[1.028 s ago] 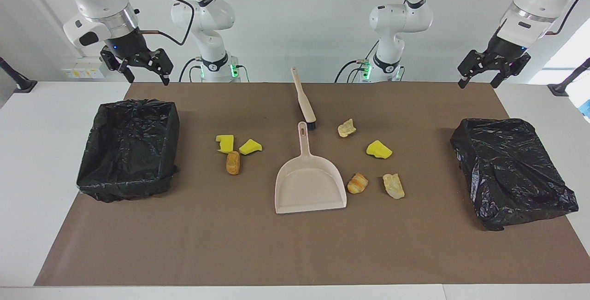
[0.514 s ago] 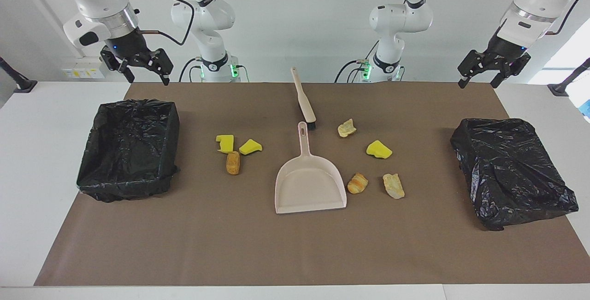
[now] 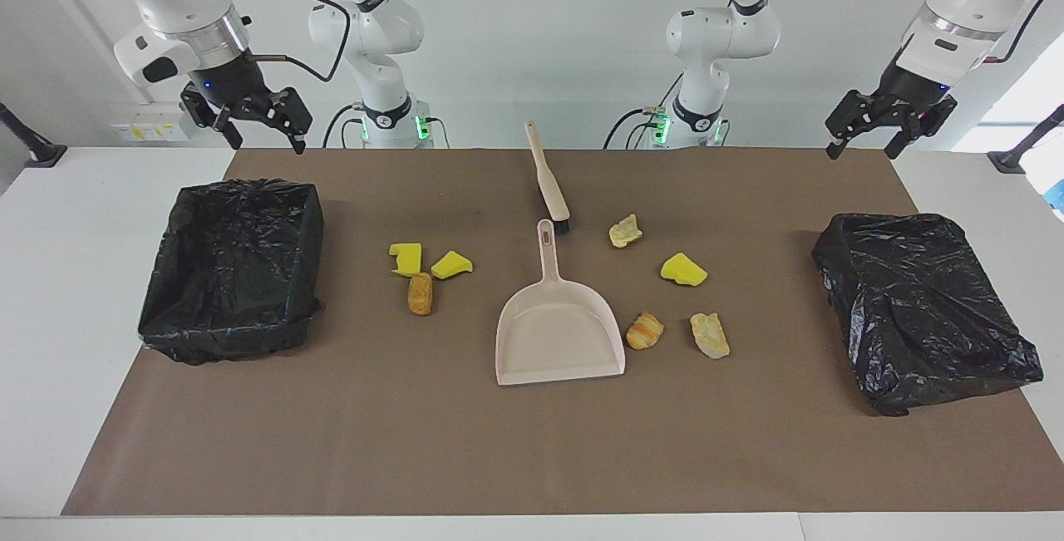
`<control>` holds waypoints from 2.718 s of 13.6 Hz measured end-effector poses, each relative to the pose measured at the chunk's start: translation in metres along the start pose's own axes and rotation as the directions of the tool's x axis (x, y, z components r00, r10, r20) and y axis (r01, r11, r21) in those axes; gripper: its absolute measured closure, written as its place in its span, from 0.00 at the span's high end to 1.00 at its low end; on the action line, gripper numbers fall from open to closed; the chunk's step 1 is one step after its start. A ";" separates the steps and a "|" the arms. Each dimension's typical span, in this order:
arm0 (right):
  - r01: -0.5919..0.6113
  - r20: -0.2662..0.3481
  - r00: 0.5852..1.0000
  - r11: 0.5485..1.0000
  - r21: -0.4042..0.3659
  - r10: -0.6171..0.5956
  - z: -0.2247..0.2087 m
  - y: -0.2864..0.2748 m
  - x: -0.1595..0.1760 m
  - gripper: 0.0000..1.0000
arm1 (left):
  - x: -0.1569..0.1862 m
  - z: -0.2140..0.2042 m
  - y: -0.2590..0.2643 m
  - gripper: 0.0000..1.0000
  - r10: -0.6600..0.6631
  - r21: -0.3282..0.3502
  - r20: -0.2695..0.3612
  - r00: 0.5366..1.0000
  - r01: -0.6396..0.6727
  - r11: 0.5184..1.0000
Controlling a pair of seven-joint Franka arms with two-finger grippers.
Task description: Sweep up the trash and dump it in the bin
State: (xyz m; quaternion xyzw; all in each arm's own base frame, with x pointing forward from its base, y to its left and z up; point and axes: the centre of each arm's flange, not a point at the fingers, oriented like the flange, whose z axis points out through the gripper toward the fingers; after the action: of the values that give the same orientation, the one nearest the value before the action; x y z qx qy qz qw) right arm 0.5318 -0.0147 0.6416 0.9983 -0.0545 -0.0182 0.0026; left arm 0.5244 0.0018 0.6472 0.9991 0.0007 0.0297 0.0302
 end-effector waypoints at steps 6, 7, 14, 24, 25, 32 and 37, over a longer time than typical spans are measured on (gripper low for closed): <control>-0.001 0.000 1.000 1.000 0.000 0.001 0.000 0.000 0.000 1.00 | 0.000 0.000 0.000 1.00 0.000 0.000 0.000 1.000 0.000 1.000; -0.001 0.000 1.000 1.000 0.000 0.001 0.000 0.000 0.000 1.00 | 0.000 0.000 0.000 1.00 0.000 0.000 0.000 1.000 0.000 1.000; -0.001 0.000 1.000 1.000 0.000 0.001 0.000 0.000 0.000 1.00 | 0.000 0.000 0.000 1.00 -0.001 0.000 0.000 1.000 0.001 1.000; -0.001 0.000 1.000 1.000 0.000 0.001 0.000 0.000 0.000 1.00 | -0.001 0.001 0.008 1.00 0.013 0.000 0.011 1.000 -0.013 1.000; -0.001 0.000 1.000 1.000 0.000 0.001 0.000 0.000 0.000 1.00 | -0.001 0.002 0.009 1.00 0.016 0.000 0.013 1.000 -0.016 1.000; -0.001 0.000 1.000 1.000 0.000 0.001 0.000 0.000 0.000 1.00 | -0.007 0.036 0.059 1.00 0.040 0.001 0.080 0.996 -0.040 0.999; -0.001 0.000 1.000 1.000 0.000 0.001 0.000 0.000 0.000 1.00 | -0.032 0.101 0.140 1.00 -0.027 0.026 0.142 0.989 0.024 0.999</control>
State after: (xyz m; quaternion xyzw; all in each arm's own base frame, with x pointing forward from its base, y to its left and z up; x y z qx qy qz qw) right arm 0.5317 -0.0150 0.6416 0.9983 -0.0548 -0.0182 0.0026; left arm 0.4987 -0.1439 0.5535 0.9989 0.0117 -0.0422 0.0182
